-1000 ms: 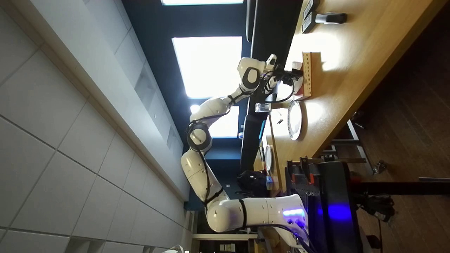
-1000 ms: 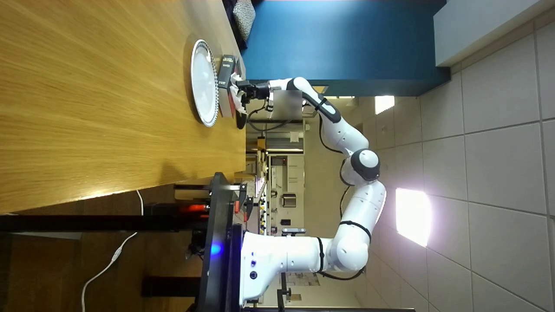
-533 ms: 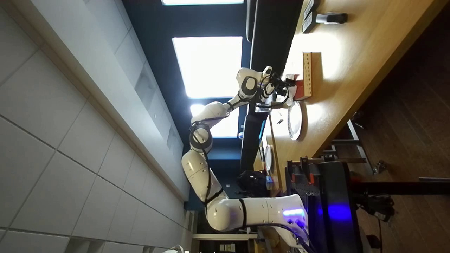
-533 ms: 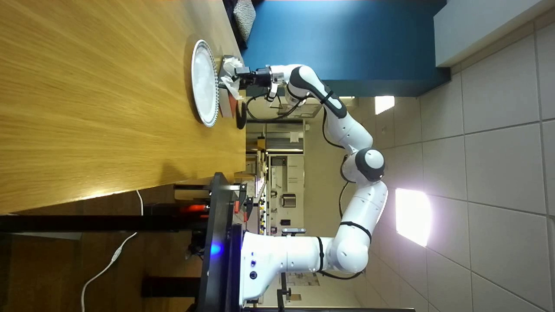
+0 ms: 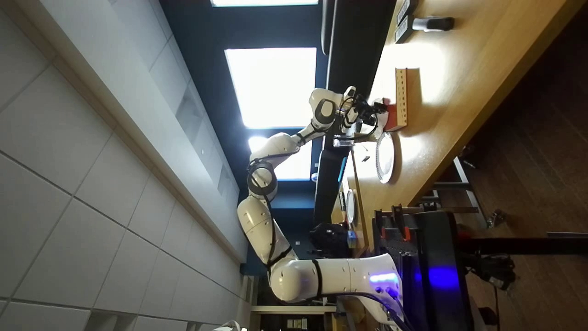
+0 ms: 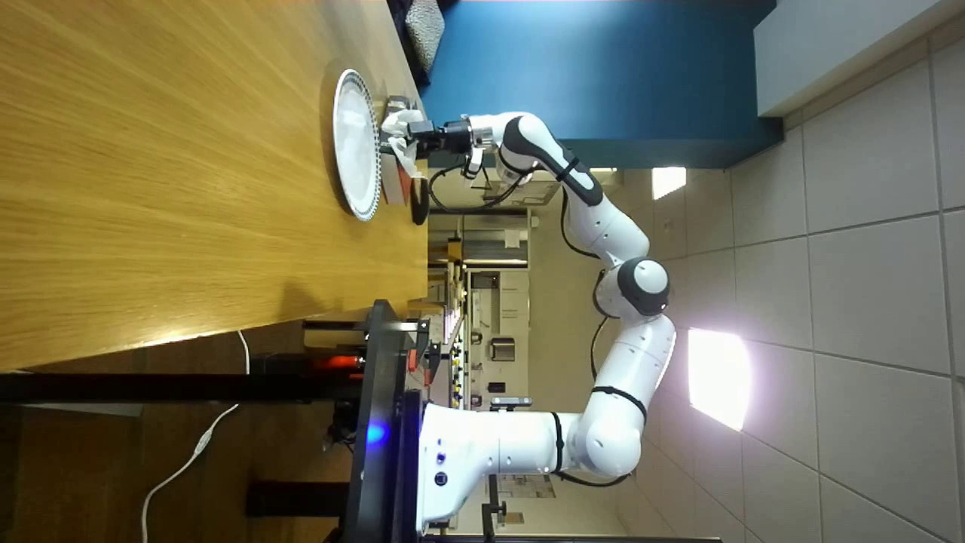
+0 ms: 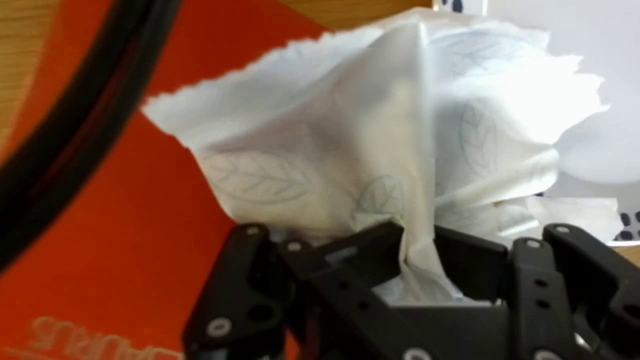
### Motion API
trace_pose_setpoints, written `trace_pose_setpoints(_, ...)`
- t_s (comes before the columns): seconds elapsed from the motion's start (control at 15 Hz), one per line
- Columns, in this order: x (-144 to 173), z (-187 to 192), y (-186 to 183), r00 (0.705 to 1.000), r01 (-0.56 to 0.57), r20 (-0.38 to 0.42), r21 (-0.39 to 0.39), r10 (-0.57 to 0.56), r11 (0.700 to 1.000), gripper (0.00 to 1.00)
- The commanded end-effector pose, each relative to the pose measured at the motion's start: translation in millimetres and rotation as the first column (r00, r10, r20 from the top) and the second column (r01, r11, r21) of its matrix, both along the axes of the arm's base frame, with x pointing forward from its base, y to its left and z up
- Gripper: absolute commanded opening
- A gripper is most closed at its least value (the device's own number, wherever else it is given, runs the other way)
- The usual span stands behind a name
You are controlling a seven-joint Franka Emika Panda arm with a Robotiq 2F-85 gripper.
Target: Use the tissue to wipe the cover of the book
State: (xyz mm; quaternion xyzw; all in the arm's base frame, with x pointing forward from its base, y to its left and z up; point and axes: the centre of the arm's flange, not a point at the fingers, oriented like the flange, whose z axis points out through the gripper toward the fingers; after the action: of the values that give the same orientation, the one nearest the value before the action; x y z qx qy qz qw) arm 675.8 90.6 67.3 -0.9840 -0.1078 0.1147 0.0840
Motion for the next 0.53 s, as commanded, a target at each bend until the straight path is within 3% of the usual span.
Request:
trace_pose_setpoints(0.0, 17.3, 13.8, -54.1, 0.996, 0.084, -0.006, -0.028, -0.085, 0.996, 0.0)
trace_pose_setpoints(0.2, 22.1, 13.9, -93.9, 0.991, 0.135, 0.0, -0.052, -0.135, 0.989, 0.0)
trace_pose_setpoints(0.47, 29.5, 13.9, -115.8, 0.988, 0.157, -0.001, -0.063, -0.157, 0.986, 0.0)
